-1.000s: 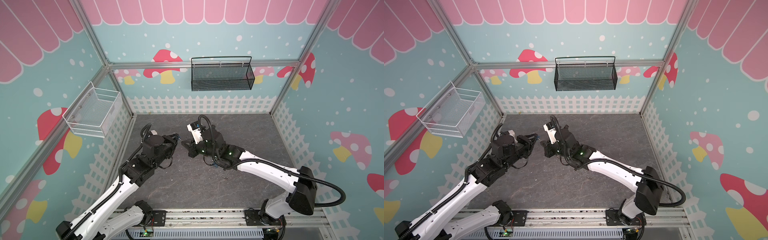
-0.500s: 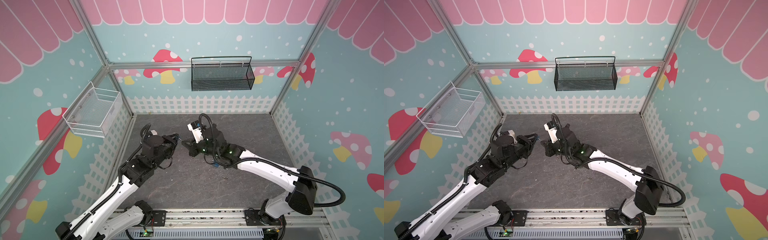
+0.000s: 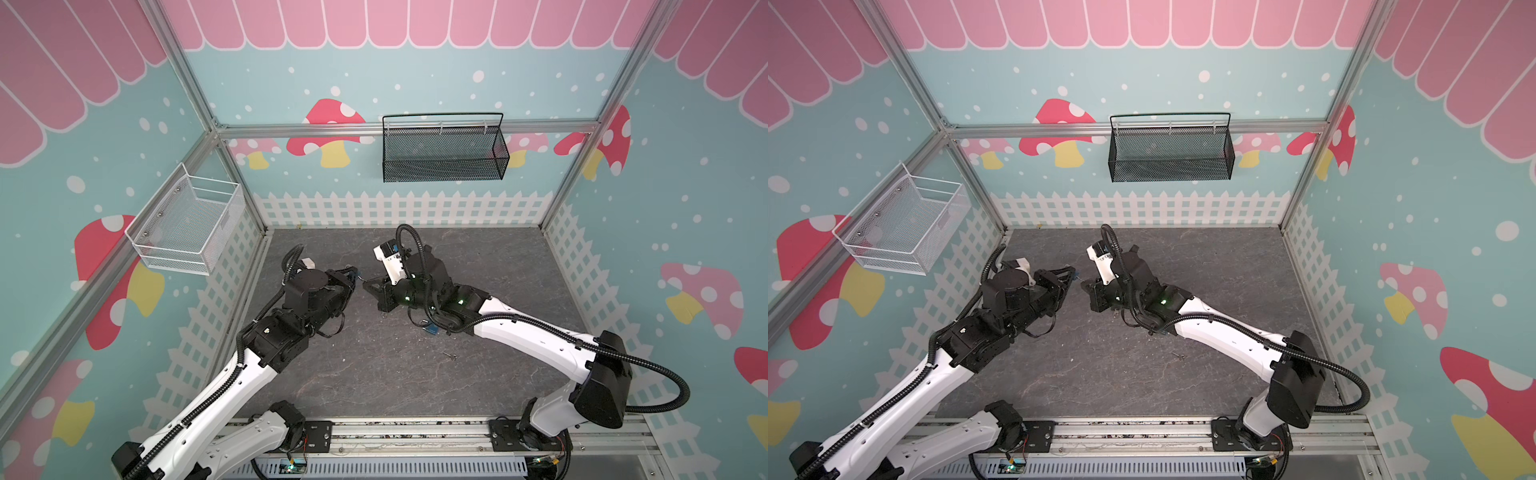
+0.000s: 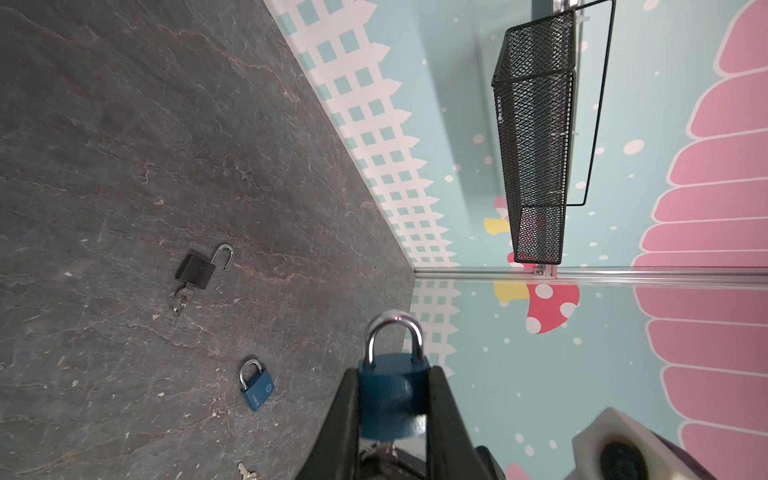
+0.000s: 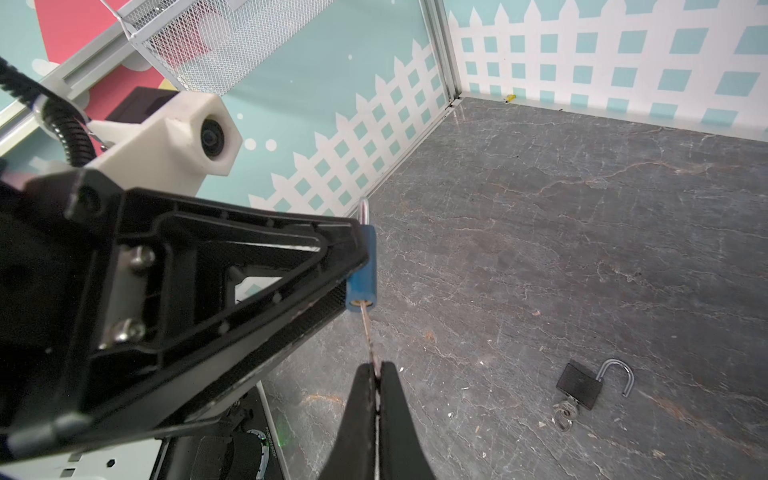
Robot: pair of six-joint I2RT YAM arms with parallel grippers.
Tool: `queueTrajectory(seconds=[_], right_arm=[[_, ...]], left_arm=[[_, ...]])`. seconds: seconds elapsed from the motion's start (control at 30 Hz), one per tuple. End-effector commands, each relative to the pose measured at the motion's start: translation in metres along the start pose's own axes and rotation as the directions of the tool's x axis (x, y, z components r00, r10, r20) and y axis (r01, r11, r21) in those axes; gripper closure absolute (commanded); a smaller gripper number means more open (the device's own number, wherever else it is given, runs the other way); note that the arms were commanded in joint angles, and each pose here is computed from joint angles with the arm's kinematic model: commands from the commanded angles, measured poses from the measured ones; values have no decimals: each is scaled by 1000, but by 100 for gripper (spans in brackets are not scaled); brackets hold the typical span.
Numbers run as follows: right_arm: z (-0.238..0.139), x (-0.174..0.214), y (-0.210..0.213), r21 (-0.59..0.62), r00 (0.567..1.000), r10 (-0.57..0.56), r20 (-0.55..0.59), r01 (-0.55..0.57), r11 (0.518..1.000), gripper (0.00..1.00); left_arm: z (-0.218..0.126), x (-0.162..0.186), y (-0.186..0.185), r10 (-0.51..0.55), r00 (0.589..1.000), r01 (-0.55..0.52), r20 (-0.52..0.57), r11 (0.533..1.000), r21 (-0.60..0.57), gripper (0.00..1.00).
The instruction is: Unlock with the key
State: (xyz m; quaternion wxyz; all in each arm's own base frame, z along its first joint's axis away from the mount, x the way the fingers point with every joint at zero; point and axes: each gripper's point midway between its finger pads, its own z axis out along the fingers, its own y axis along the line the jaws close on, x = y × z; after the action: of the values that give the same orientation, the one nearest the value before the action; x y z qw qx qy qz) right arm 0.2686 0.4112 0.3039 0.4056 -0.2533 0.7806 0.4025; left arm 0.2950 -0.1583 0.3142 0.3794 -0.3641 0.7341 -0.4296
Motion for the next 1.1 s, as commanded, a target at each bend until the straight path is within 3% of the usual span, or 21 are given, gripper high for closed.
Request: queueTrajectory(seconds=[0.0,0.6,0.7,1.07], right_arm=[[1,-11,11,-42,1000,-20,18,20,999,100],[2,-36,17,-27,997,21,71,-19,999,100],[2,-32,26,-95,995,59,78,-52,994,100],[5,3,2,-9,989,108,99,-108,994,100]], left_arm=[[-1,-1,-4,53,999,-53,4,999,-15,100],[5,6,14,138,990,-134,19,983,-126,100],[7,8,20,91,996,-87,23,987,-138,100],[3,4,13,-163,986,165,47,985,-42,100]])
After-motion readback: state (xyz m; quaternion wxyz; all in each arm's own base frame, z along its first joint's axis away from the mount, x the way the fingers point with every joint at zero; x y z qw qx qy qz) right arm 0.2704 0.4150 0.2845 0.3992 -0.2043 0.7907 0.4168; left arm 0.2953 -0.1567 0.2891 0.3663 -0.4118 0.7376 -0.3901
